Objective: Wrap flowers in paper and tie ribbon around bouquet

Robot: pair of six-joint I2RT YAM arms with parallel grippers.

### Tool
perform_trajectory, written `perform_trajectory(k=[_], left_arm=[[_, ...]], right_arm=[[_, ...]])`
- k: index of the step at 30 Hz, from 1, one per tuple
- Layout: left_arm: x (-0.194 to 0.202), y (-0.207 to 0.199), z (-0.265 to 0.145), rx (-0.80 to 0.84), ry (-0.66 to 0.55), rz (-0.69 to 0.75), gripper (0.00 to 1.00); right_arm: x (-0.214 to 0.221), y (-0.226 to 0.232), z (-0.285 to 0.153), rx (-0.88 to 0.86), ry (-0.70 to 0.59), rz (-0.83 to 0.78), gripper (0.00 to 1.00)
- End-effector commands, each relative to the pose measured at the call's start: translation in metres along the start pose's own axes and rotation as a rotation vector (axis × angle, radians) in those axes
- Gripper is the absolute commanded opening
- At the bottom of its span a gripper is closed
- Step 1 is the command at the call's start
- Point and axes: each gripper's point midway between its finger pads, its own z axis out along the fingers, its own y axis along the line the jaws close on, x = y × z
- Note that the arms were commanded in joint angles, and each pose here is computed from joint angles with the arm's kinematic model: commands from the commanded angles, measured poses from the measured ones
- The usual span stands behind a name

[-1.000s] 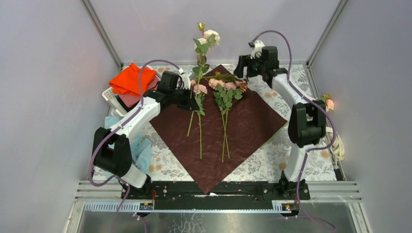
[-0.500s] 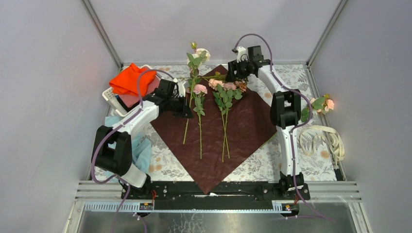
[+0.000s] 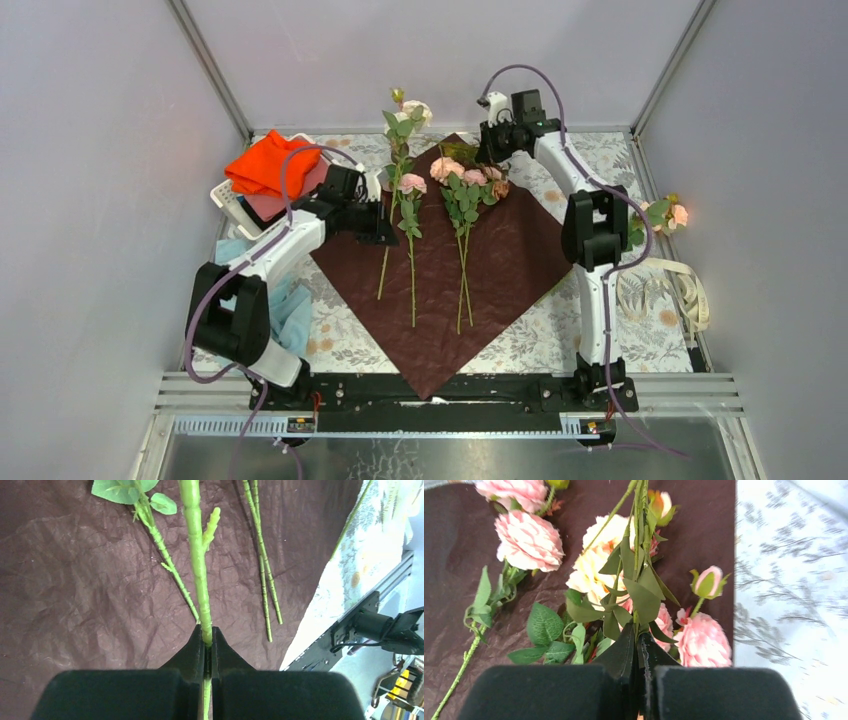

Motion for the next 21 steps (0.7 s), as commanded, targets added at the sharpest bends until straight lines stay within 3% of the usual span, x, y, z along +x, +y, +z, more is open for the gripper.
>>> perform_trajectory(k=[1, 5, 12, 13, 17, 19, 21], left_arm=[[-0.021, -0.037, -0.012, 0.092, -0.073, 0.02, 0.0], [-0.02, -0.053, -0.003, 0.115, -0.064, -0.025, 0.0], [-0.003, -0.071, 0.041, 0.118, -0.023, -0.056, 0.0], [0.003, -0.07, 0.048, 0.116, -0.003, -0.068, 0.04], [0.02, -0.06, 0.073, 0.074, 0.062, -0.088, 0.76], [0.025, -0.051, 0.074, 0.038, 0.073, -0.103, 0.96], [0.017, -0.05, 0.064, 0.031, 0.042, -0.093, 0.99]], right_arm=[[-0.097, 0.029, -0.095, 0.095, -0.218, -0.175, 0.0], [-0.132, 0.041, -0.146, 0.166, -0.315, -0.213, 0.0], [-0.166, 0.034, -0.256, 0.503, -0.459, -0.181, 0.0], [-0.168, 0.037, -0.272, 0.535, -0.492, -0.177, 0.0], [-0.177, 0.068, -0.334, 0.568, -0.651, -0.239, 0.0], [-0.176, 0.088, -0.346, 0.518, -0.696, -0.32, 0.0], [-0.171, 0.104, -0.35, 0.467, -0.7, -0.381, 0.0]])
